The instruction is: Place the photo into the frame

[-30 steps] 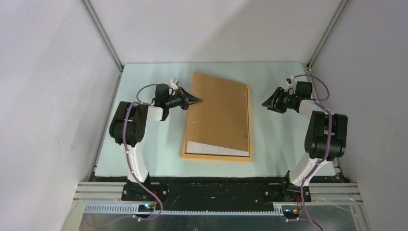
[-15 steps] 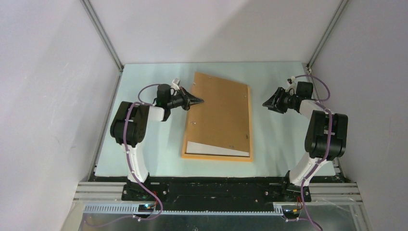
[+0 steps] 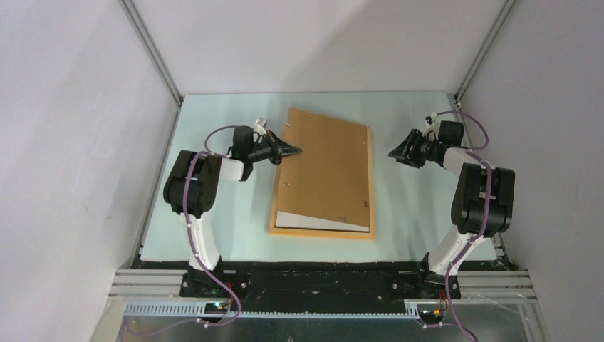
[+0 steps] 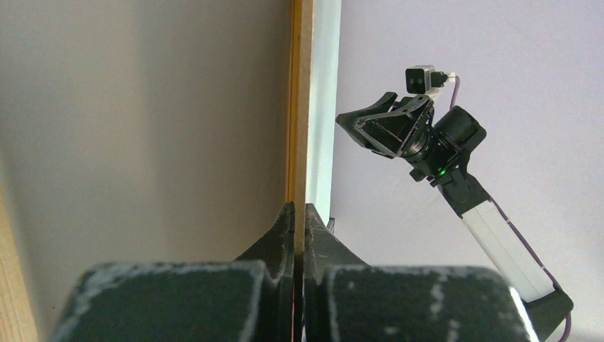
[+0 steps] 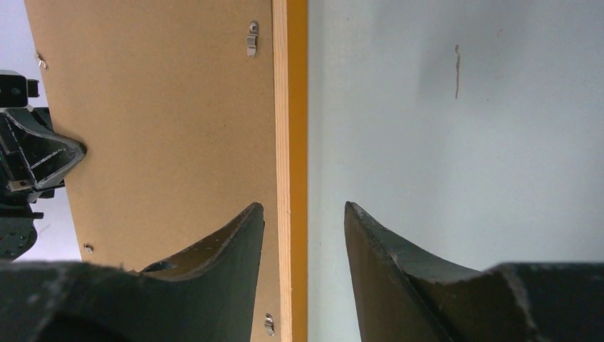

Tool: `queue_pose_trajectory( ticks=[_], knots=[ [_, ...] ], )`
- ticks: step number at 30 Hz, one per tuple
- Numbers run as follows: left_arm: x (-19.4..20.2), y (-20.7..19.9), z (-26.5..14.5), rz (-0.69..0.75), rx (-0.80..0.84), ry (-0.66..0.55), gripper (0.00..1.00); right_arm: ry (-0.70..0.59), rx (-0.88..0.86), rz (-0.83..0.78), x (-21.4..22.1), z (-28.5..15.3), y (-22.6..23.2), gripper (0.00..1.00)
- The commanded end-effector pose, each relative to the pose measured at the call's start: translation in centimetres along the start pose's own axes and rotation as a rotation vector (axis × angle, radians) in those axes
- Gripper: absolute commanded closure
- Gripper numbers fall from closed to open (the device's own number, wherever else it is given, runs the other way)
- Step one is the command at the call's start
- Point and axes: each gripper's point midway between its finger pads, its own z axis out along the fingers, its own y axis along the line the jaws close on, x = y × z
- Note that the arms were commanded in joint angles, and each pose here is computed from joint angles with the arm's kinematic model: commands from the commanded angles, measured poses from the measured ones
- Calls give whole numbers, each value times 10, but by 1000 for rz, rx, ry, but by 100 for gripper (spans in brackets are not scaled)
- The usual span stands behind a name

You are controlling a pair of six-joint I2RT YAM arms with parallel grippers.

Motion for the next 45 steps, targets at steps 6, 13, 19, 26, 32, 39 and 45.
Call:
queue_pose_trajectory(
  ticks=[6,13,19,26,32,39,45],
  knots=[
    [4,-22,-4,65,56,0,100,-6,-18,5,-1,1,-1,50],
    [6,-22,-8,74,43,-8,100,-6,-20,9,-2,1,-2,50],
    [7,-20,-8,74,35,-4,100,-8,-19,13,-2,0,-3,50],
    [8,-18,-9,70,21,-6,100,-5,-19,21,-2,1,-5,50],
    [9,-16,-10,59,2,-3,100,-4,-22,23,-2,1,-5,50],
    [13,-16,-12,55,-14,7,100,-4,-20,32,-1,0,-7,50],
    [16,-21,-12,61,-11,15,100,-10,-22,38,-2,-1,-8,50]
  ],
)
